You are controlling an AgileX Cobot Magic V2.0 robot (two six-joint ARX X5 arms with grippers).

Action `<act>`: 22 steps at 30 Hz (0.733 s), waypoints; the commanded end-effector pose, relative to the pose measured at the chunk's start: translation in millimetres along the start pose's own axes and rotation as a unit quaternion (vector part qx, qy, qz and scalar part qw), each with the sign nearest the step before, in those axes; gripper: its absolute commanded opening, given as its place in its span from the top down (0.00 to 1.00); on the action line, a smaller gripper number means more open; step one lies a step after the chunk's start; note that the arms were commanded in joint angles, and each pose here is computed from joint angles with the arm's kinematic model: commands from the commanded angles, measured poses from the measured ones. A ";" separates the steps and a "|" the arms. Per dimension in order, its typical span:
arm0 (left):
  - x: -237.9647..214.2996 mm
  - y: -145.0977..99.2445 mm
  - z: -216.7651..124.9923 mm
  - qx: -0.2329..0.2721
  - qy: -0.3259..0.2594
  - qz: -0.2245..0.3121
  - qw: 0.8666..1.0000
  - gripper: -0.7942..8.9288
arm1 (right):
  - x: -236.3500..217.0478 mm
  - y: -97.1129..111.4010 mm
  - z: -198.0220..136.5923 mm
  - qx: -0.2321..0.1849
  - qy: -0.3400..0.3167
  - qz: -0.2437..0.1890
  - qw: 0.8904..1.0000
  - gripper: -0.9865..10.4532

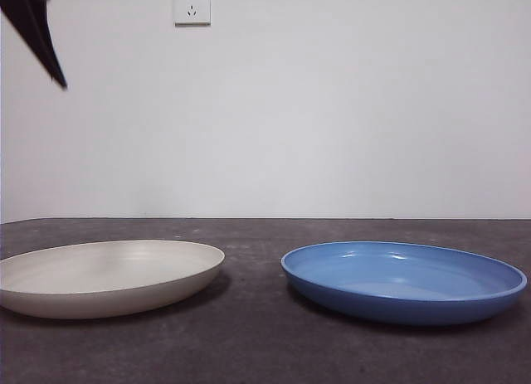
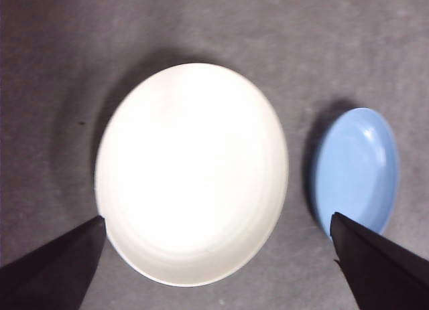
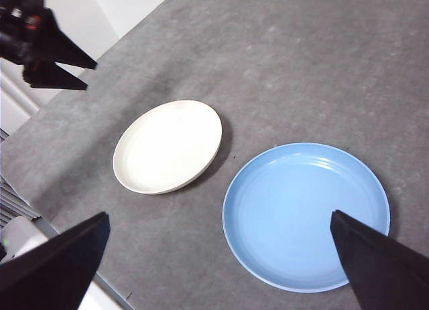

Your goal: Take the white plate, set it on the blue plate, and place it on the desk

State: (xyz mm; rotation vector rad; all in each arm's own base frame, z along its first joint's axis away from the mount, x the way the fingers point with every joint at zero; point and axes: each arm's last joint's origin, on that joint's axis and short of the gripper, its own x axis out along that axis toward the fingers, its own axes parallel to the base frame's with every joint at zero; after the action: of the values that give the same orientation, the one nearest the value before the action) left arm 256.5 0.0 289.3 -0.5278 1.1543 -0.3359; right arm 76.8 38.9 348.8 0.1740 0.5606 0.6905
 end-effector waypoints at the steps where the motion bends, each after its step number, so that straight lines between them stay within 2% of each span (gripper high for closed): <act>1: 15.7 11.3 12.0 0.000 0.021 0.002 1.000 0.24 | -3.5 2.6 4.3 -0.001 -0.010 0.003 1.000 0.42; 13: 82.2 52.6 24.4 -0.049 0.126 0.018 0.991 0.24 | -3.5 2.6 4.5 -0.001 -0.011 0.003 1.000 0.42; 22: 101.9 62.3 24.1 -0.060 0.155 0.017 0.986 0.25 | -3.4 1.8 5.6 -0.003 -0.018 -0.012 1.000 0.42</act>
State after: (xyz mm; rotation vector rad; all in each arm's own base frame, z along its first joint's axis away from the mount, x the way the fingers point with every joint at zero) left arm 310.7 5.7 186.3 -0.5841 1.4900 -0.3105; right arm 77.5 38.4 349.0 0.1680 0.5536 0.6641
